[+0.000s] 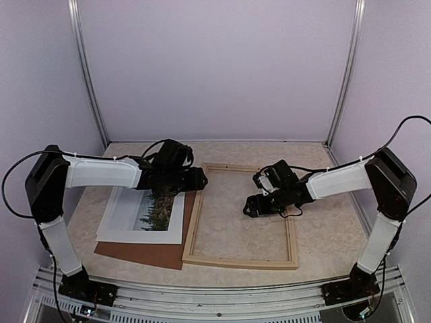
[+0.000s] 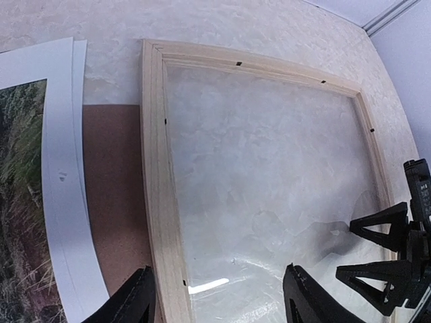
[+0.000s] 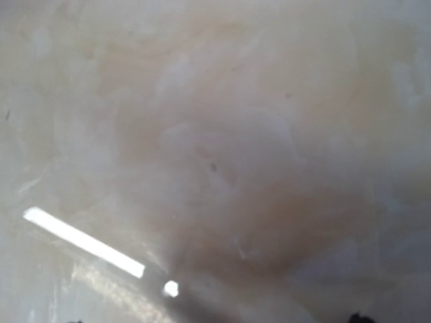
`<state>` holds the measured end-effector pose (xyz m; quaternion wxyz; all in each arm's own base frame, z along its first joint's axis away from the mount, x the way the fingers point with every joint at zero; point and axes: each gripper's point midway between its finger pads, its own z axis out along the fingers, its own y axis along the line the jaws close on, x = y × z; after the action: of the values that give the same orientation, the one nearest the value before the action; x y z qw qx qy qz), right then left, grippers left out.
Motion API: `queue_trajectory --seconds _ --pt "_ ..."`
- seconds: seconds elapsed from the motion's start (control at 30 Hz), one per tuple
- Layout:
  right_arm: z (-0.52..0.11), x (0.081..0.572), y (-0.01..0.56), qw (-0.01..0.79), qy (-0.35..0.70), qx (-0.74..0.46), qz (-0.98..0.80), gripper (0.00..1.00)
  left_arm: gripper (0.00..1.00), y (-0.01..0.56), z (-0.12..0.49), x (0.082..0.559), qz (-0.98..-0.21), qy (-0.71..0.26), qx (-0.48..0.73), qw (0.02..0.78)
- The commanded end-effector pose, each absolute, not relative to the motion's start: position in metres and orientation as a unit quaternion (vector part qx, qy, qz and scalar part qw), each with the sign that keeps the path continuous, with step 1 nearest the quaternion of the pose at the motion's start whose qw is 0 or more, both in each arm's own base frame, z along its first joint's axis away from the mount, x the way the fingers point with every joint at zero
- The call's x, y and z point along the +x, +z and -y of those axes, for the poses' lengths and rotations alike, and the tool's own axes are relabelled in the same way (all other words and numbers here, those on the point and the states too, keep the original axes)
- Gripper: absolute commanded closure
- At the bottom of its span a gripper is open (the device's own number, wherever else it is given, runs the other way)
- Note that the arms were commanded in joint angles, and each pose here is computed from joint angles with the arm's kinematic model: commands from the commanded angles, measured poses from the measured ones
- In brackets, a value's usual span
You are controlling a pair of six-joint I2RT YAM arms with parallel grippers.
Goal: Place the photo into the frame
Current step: Place the glass panel in the frame body, then frame the body at the center of the board.
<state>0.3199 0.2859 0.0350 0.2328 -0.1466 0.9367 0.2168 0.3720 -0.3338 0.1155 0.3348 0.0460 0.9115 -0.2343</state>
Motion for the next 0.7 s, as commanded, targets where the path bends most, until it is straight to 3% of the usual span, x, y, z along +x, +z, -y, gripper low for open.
queue_trajectory --seconds 0.0,0.43,0.67 --pt "-0.279 0.305 0.026 0.204 0.202 -0.152 -0.946 0.15 0.36 0.111 0.317 0.372 -0.917 -0.196 0.053 0.342" --pt "-0.284 0.321 0.099 0.271 0.226 -0.165 -0.921 0.12 0.27 0.089 0.322 0.355 -0.925 -0.153 0.088 0.337" --pt "-0.242 0.338 0.114 0.303 0.165 -0.113 -0.932 0.11 0.3 0.067 0.325 0.355 -0.934 -0.119 0.104 0.321"
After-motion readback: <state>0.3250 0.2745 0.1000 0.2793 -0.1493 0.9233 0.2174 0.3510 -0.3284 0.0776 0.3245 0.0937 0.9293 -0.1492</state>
